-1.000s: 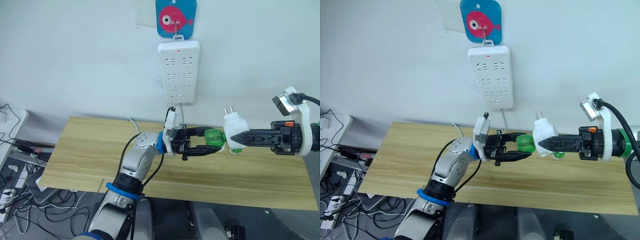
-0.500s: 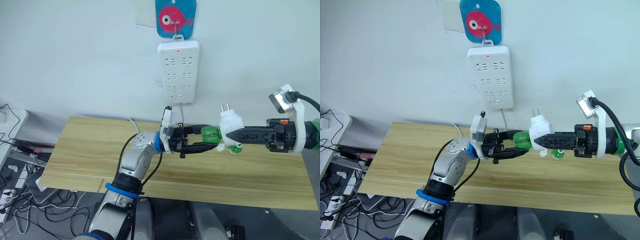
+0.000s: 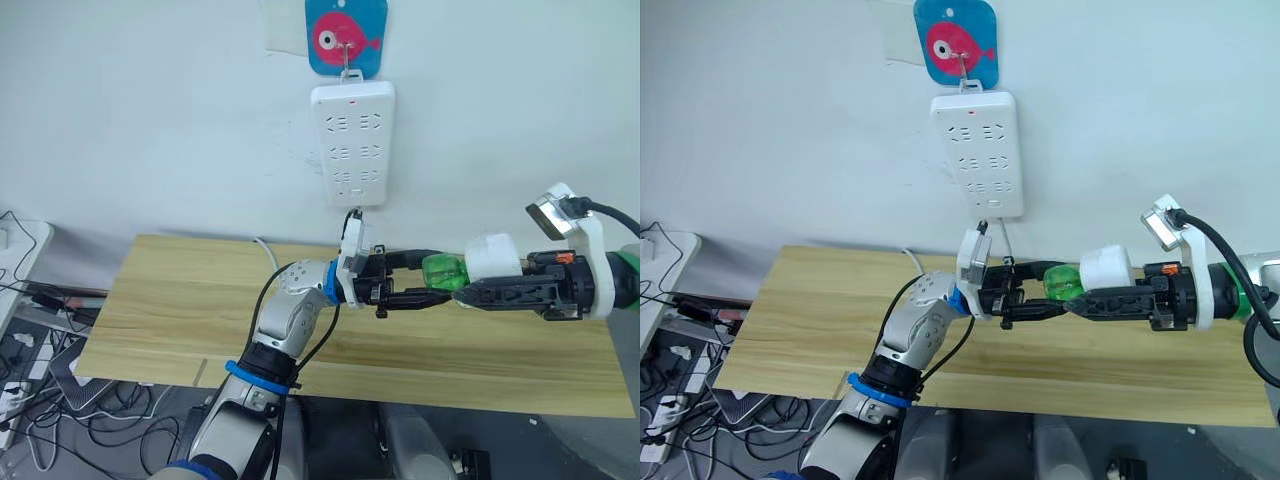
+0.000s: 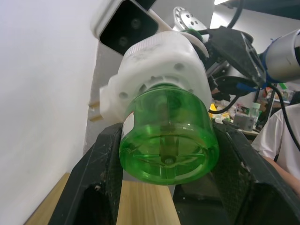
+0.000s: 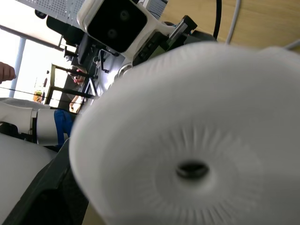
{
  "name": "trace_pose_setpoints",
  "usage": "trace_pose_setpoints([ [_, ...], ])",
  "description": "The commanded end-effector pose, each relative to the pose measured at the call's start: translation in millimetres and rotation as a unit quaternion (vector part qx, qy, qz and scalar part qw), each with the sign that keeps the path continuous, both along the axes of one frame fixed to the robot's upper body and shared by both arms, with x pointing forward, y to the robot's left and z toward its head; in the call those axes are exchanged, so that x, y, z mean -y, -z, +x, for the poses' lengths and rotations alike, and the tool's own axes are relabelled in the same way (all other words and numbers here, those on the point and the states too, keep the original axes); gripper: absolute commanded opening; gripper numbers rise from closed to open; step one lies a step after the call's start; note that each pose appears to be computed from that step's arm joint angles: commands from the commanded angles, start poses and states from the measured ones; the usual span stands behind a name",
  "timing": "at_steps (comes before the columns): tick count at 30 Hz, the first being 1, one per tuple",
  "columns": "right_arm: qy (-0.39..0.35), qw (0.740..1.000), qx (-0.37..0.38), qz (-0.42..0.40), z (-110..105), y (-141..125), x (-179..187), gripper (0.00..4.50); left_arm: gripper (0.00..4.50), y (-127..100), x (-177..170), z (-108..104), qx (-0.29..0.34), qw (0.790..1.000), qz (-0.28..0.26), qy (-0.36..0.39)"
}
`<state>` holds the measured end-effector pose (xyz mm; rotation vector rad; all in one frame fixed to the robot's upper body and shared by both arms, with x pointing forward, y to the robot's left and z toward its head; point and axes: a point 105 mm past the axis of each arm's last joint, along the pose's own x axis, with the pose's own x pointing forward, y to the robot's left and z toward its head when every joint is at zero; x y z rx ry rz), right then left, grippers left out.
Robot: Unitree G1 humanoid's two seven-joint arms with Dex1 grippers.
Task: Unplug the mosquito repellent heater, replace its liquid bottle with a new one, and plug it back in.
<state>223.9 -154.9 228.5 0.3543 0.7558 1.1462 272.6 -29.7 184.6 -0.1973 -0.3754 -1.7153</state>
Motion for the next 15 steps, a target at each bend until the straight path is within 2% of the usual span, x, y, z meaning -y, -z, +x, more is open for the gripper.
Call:
trace_pose_setpoints([
  [1, -0.022, 1.000, 0.009, 0.007, -7, -8, -5, 4.45, 2.26, -7, 1, 1, 0.012, 1.000, -0.012, -0.003],
  [5, -0.026, 1.000, 0.003, 0.009, -8, -4, -7, 4.45, 2.26, -8, 2, 3, 0.010, 1.000, -0.017, -0.006],
  [15, -0.068, 0.997, -0.042, 0.016, -28, 4, -7, 4.45, 2.26, -11, 2, 8, 0.003, 1.000, -0.023, -0.016],
])
